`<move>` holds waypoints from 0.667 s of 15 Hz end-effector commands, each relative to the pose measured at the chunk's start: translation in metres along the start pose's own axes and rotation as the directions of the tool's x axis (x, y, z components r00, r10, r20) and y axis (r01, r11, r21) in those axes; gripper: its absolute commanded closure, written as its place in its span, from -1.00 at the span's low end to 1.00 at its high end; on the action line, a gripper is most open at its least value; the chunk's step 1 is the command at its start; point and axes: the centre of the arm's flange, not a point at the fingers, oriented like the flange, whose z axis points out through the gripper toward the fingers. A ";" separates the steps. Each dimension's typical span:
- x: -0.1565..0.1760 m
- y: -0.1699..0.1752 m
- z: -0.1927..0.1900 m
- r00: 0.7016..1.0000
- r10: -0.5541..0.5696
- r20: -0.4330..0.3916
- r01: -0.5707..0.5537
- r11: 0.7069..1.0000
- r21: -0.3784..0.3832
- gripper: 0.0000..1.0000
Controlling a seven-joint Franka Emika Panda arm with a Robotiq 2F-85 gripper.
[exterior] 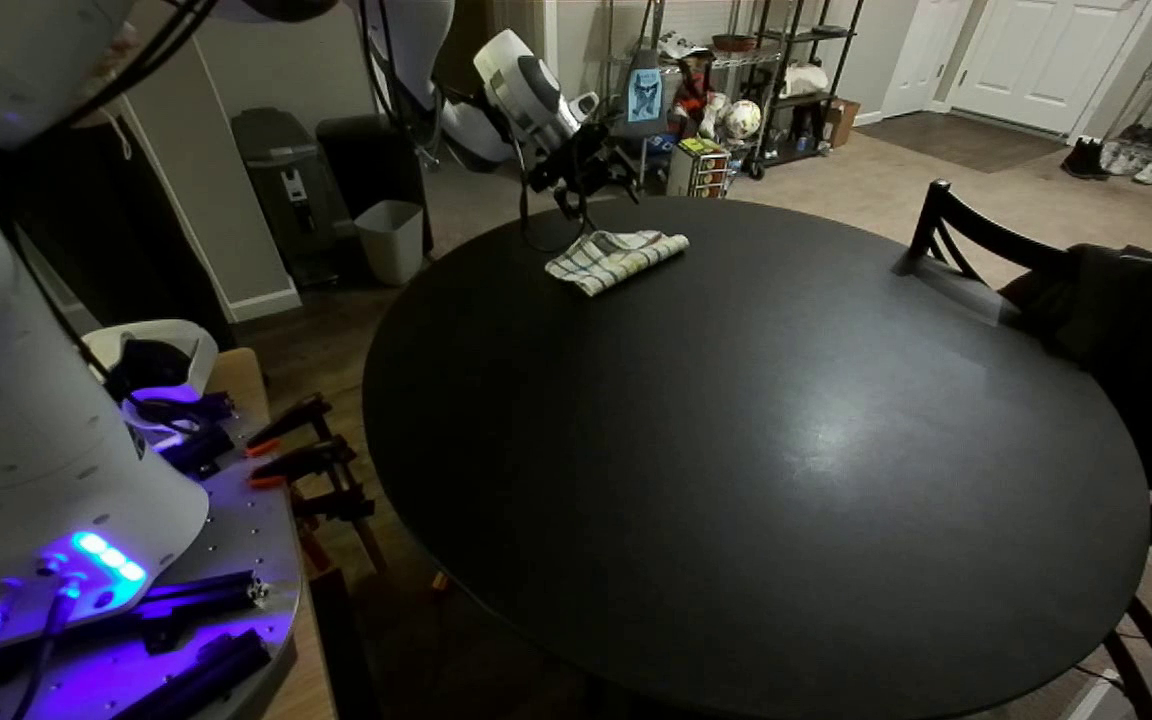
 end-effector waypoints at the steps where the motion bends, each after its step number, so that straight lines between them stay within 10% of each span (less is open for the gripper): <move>1: -0.008 0.002 0.018 0.999 -0.030 -0.013 0.030 0.999 0.021 -1.00; 10: -0.013 0.000 0.024 0.999 -0.028 -0.020 0.028 0.999 0.019 -1.00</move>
